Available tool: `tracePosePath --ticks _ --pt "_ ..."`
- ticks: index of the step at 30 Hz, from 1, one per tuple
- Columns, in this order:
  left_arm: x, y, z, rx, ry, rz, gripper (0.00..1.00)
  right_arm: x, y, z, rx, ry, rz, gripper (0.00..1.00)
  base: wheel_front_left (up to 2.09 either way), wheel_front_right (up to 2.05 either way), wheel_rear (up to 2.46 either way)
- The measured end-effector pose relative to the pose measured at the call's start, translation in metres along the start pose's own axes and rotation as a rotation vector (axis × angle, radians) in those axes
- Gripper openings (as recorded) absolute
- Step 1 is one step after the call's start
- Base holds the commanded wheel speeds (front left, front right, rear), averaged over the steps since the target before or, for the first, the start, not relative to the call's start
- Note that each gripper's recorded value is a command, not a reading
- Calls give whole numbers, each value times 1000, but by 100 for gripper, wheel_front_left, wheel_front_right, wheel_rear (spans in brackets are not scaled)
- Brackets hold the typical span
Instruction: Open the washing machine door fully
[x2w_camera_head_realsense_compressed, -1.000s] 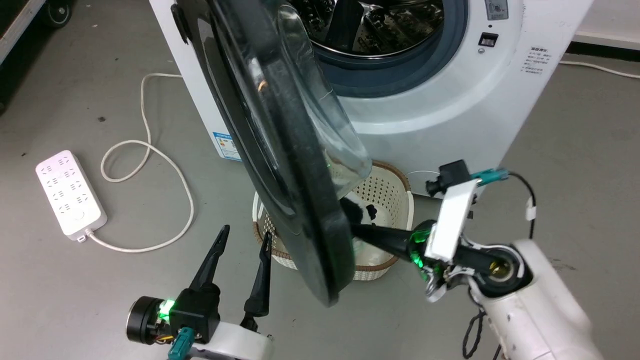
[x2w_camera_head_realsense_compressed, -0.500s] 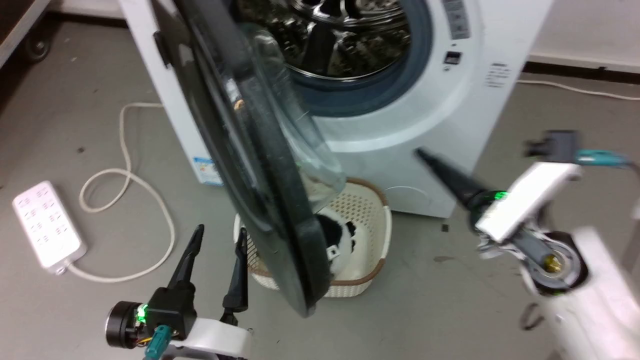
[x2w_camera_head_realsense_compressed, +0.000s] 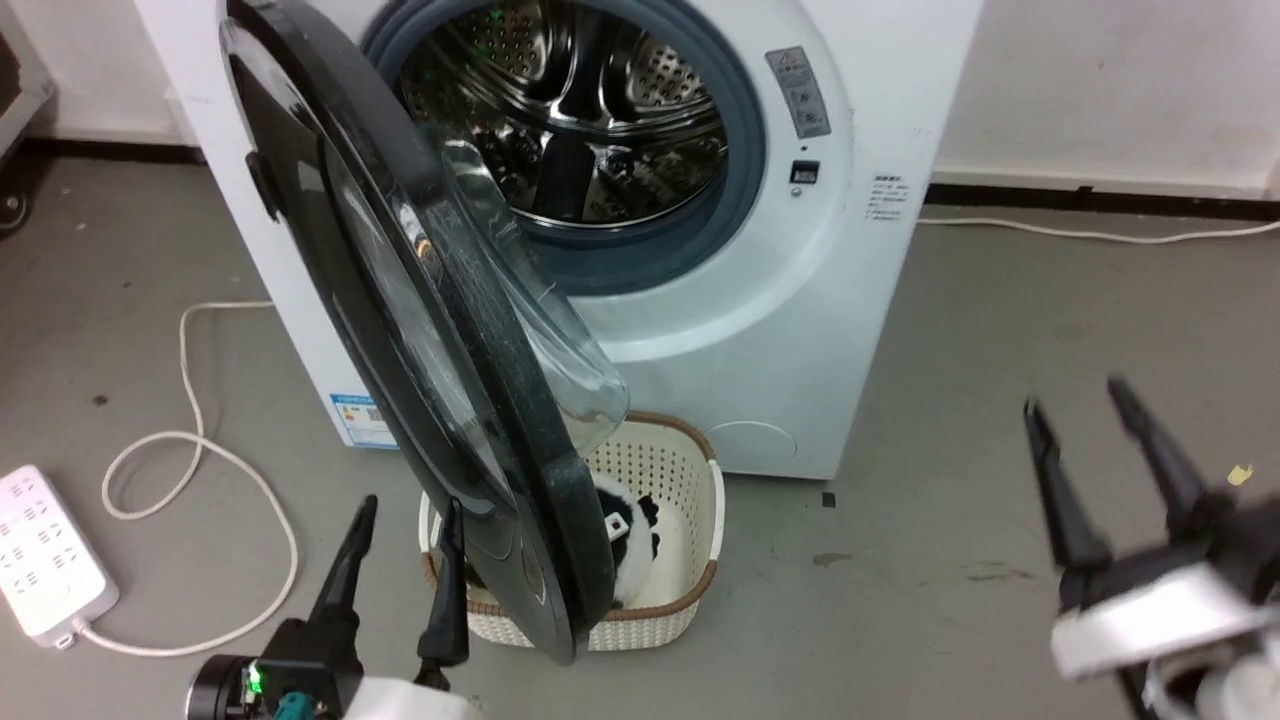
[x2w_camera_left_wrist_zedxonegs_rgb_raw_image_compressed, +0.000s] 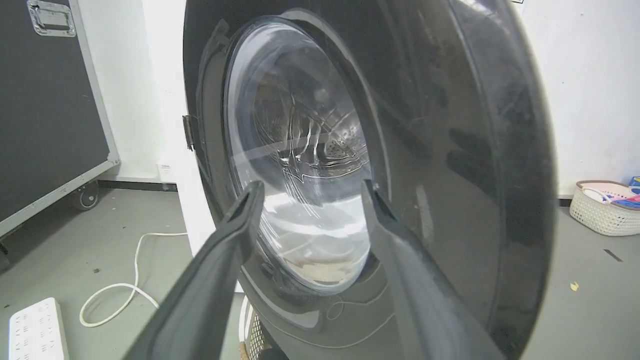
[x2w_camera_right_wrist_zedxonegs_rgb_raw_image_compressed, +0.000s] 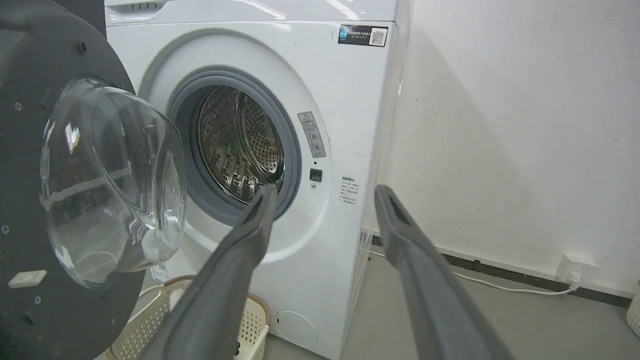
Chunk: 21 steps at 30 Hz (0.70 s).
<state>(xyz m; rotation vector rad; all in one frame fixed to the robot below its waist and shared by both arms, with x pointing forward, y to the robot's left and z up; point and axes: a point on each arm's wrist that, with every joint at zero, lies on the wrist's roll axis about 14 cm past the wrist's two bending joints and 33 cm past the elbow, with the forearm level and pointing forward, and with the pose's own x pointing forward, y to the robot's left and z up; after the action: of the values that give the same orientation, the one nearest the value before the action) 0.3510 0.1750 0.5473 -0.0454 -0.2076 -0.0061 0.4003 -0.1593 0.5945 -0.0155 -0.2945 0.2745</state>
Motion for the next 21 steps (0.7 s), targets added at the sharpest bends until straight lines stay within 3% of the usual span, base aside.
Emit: tracePosePath --ticks 11,21 --pt "-9 -4 -19 -8 64 -24 100 -59 20 -38 -41 119 -110 100 0 0 0" --pt "-11 -2 -27 -4 88 -17 100 -59 24 -45 2 133 -107 100 0 0 0"
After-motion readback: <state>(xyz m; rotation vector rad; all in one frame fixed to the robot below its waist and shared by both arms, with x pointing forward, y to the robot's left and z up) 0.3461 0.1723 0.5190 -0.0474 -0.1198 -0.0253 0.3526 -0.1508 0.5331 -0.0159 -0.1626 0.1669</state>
